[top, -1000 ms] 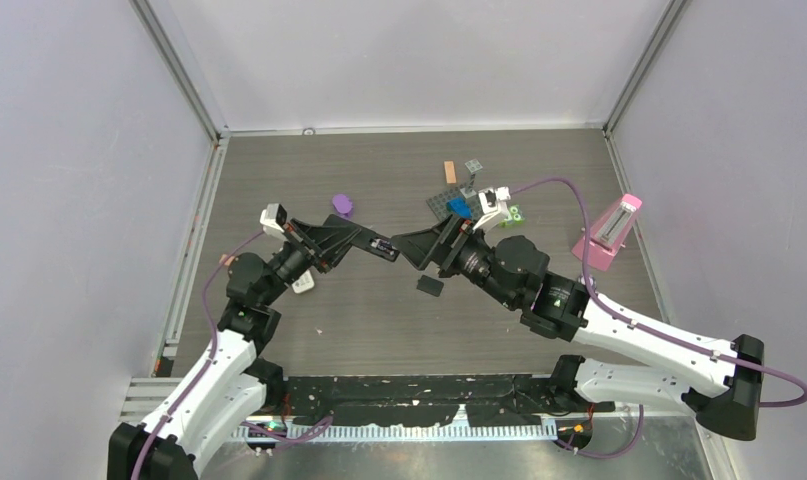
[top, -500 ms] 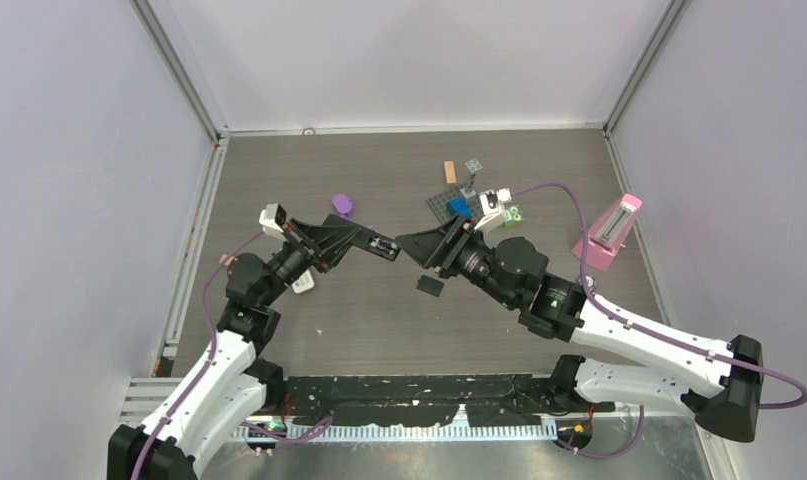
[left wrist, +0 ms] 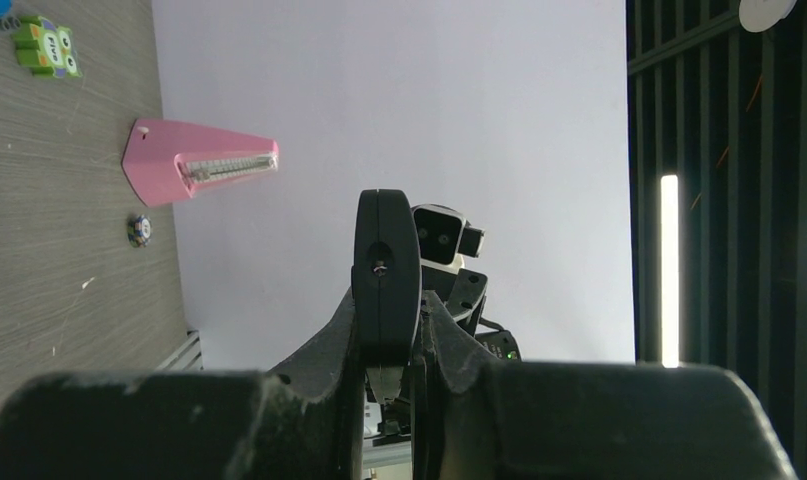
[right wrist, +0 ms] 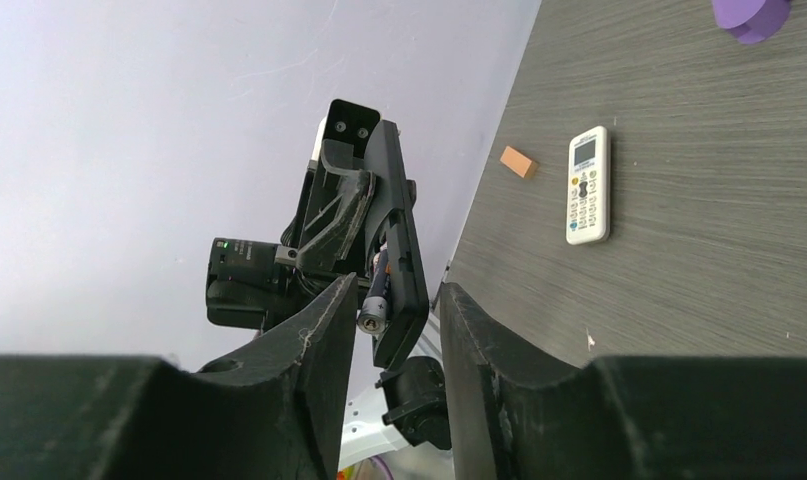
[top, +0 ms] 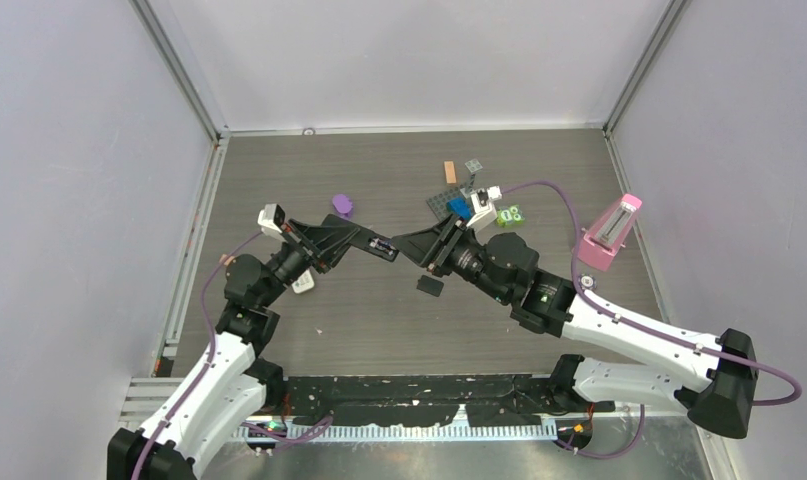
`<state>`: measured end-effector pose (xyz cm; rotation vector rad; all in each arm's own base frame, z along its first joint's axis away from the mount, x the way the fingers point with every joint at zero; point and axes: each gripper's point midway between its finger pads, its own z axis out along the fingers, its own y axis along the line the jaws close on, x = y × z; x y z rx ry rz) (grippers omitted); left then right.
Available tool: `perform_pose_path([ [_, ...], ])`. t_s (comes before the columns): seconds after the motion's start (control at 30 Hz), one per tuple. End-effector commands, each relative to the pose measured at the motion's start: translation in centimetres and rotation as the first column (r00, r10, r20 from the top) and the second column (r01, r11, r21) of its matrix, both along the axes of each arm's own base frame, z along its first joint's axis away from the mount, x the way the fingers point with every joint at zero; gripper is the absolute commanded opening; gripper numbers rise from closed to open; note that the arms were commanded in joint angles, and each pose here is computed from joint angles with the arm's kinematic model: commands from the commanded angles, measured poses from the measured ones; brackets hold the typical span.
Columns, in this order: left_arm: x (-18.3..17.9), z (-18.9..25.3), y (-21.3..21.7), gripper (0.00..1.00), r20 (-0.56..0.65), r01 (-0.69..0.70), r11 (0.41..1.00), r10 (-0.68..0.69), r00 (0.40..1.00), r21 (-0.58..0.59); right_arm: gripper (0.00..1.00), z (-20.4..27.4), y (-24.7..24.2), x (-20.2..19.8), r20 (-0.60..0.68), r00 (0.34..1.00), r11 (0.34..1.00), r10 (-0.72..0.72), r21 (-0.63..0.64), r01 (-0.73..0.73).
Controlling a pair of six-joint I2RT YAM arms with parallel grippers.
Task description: Load the batteries into the remote control
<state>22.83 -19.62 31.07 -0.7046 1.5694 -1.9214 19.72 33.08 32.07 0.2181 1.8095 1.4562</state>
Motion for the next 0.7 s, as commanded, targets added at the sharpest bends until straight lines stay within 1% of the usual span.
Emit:
perform_pose_path([
  [0.0,-0.8,3.1,0.2,0.0,0.089,0.004,0.999,-0.001,0.996,-0.034,0.43,1.6,0.1,-0.1,0.027,1.0,0.999,0.008,0.051,-0.009],
  [0.1,-0.8,3.2,0.2,0.0,0.089,0.002,0.999,0.001,0.996,-0.036,0.48,1.5,0.1,-0.1,0.026,1.0,0.998,0.009,0.056,-0.01],
  [0.23,-0.8,3.2,0.3,0.0,0.086,0.003,0.999,0.001,0.996,-0.038,0.48,1.3,0.2,-0.1,0.019,1.0,0.998,0.011,0.054,-0.012],
  [0.43,-0.9,3.4,0.3,0.0,0.083,0.004,0.999,0.0,0.997,-0.046,0.47,1.0,0.6,-0.1,0.013,1.0,0.998,0.024,0.051,-0.024],
  [0.67,-1.2,3.6,0.4,0.0,0.081,0.011,0.998,-0.006,0.997,-0.062,0.42,0.2,1.1,0.0,-0.003,0.999,0.999,0.032,0.039,-0.031],
])
